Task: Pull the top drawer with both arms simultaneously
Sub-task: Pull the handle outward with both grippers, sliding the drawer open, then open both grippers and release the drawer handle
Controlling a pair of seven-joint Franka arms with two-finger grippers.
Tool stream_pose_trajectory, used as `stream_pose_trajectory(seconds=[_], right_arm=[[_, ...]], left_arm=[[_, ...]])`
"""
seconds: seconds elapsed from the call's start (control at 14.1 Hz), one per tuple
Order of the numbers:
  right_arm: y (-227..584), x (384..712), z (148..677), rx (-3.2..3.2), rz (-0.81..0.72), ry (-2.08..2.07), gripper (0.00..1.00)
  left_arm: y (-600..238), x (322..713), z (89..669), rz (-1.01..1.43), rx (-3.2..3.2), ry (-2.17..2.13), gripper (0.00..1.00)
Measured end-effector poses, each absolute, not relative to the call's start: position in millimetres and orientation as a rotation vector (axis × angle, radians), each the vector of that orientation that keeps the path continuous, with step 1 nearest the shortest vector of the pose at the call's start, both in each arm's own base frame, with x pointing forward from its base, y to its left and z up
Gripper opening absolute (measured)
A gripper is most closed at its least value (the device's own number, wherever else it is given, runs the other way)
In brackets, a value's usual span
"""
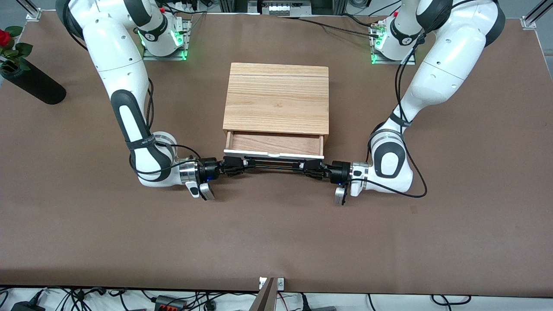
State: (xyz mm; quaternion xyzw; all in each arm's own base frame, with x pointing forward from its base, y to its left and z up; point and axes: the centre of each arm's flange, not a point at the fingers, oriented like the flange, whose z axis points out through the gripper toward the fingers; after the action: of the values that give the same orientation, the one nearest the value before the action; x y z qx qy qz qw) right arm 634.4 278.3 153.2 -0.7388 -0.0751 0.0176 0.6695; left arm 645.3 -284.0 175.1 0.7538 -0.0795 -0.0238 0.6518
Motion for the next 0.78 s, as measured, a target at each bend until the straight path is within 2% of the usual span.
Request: stream_pose_trajectory(seconds=[0.28,0.43,0.78], right_arm=[[269,638,142,-1.696,0.020,-0.147,0.81],[264,639,138,-1.701,0.018,-0.140,1.00],[266,650,155,-1.695,-0.017,-0.166,1.00]], left_arm=[[-281,651,178,-0.032,1.726,-0.171,0.24],[-277,656,178,-0.012,1.741,-0.162,0.39],[-263,676,194,0.048,1.779,-0.212,0.87]])
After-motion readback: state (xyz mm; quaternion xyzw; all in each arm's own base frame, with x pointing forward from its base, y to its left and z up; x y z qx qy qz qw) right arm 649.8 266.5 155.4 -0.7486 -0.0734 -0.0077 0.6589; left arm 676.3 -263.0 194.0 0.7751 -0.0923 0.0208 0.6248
